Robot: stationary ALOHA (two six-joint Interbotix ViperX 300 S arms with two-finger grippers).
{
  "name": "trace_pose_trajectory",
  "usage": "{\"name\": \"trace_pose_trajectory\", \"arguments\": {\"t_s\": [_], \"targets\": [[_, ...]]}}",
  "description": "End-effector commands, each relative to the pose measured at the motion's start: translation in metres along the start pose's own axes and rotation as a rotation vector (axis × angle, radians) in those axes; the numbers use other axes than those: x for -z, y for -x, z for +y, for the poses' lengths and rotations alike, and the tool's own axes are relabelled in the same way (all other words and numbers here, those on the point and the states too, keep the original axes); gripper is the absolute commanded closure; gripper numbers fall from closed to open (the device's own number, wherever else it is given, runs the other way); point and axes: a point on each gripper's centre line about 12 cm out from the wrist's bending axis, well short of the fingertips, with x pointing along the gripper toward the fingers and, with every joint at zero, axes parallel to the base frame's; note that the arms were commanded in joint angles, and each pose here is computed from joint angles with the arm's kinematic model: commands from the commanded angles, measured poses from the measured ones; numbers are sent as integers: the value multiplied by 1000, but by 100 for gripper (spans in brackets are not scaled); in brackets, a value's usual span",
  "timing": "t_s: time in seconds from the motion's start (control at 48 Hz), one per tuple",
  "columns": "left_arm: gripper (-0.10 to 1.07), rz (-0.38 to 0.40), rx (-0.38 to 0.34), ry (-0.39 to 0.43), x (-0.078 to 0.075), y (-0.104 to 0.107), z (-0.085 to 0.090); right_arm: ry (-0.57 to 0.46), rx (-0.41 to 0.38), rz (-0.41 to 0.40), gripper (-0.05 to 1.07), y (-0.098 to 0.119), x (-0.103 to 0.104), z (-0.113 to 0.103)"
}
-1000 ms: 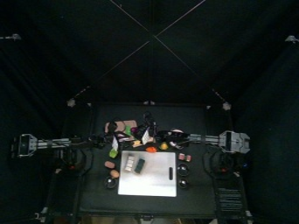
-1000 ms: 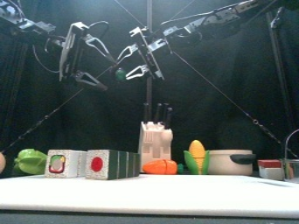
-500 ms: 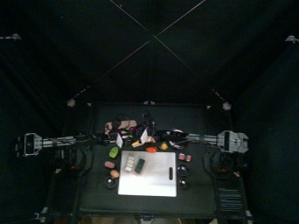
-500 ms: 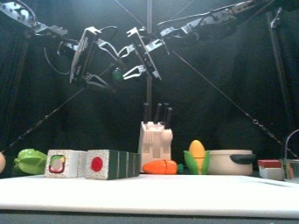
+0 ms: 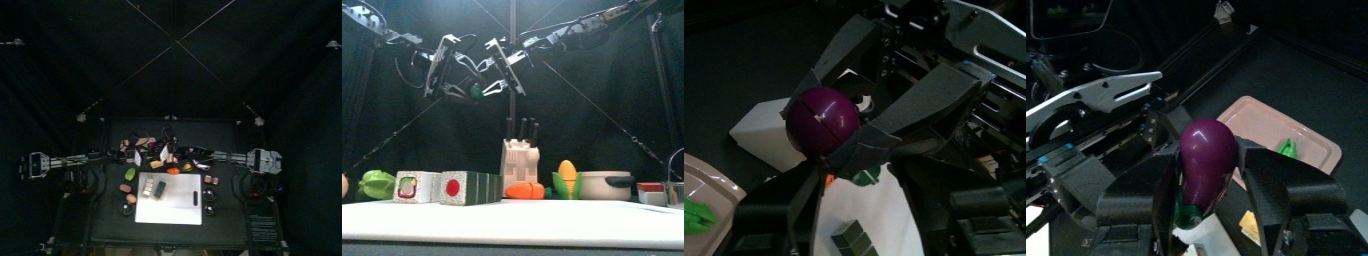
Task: Place eggplant onto large plate
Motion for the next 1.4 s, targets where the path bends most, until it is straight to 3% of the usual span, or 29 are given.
{"name": "trace_pose_trajectory", "arguments": {"t_s": [0.0,0.208,0.583,1.0,1.375], "targets": [[20,-19,7,4,-7,0,-2,-1,-26,-38,40,6,-16,10],[34,-13,5,7,-5,1,-1,2,-26,-30,39,5,-12,10],[34,-15,27,6,2,13,1,3,-20,-18,36,5,-7,7],[34,-30,21,6,5,26,7,13,-14,-9,13,4,-4,5],[34,-5,-28,14,17,26,22,49,-23,-19,11,11,-7,8]]}}
